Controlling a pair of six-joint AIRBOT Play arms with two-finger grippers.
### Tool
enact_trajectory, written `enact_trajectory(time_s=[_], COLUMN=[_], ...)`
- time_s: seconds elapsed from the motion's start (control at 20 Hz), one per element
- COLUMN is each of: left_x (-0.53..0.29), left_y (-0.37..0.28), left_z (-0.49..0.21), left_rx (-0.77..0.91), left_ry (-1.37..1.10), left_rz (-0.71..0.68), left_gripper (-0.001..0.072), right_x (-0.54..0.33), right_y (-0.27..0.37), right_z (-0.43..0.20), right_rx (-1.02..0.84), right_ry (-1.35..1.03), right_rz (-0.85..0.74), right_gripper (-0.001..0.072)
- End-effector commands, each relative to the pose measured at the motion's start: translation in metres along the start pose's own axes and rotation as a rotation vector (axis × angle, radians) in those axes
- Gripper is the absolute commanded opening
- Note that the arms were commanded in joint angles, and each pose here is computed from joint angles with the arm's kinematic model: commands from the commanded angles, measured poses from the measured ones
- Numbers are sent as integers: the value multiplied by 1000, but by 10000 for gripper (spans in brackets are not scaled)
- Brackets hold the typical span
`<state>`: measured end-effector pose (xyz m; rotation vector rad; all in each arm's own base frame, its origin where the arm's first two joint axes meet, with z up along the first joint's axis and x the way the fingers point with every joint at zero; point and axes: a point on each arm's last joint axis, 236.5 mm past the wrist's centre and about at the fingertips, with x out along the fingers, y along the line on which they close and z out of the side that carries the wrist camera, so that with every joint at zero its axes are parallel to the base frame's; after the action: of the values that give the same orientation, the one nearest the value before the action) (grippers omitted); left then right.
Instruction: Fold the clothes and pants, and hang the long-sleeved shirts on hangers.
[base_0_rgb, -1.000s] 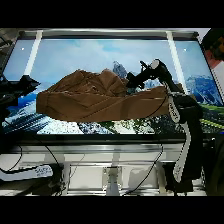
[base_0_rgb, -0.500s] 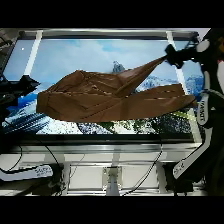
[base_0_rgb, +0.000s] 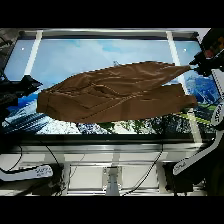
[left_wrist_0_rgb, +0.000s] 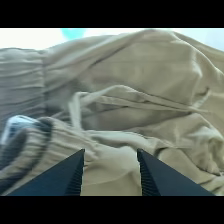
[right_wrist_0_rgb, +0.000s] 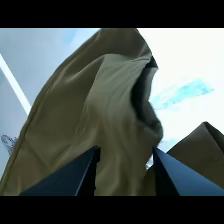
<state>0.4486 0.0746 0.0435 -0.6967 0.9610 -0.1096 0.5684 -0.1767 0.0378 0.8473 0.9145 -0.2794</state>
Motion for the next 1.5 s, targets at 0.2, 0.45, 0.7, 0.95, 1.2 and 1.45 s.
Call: enact_trajectory(time_s=[0.2,0.45,0.7,0.95,1.2,1.45], left_x=[14,12,-9,-27,-27,-26], left_y=[-26,-20,22,41,33,30], left_z=[-12,-18,-62,-129,-143,-142], left_rx=[38,56,104,100,83,77], left_ry=[40,64,184,285,331,326], left_rz=[-36,-8,191,238,206,194], left_gripper=[307,16,16,17,18,18], right_x=[-2,-8,-30,-77,-91,-73], right_y=[-18,-30,-45,-81,-102,-118], right_z=[-8,-36,-63,-81,-103,-112], right_rx=[-106,-171,-211,-125,3,213], right_ry=[50,176,274,282,348,365], right_rz=[-43,-81,-109,-213,-320,-397], right_gripper=[385,10,9,12,632,632])
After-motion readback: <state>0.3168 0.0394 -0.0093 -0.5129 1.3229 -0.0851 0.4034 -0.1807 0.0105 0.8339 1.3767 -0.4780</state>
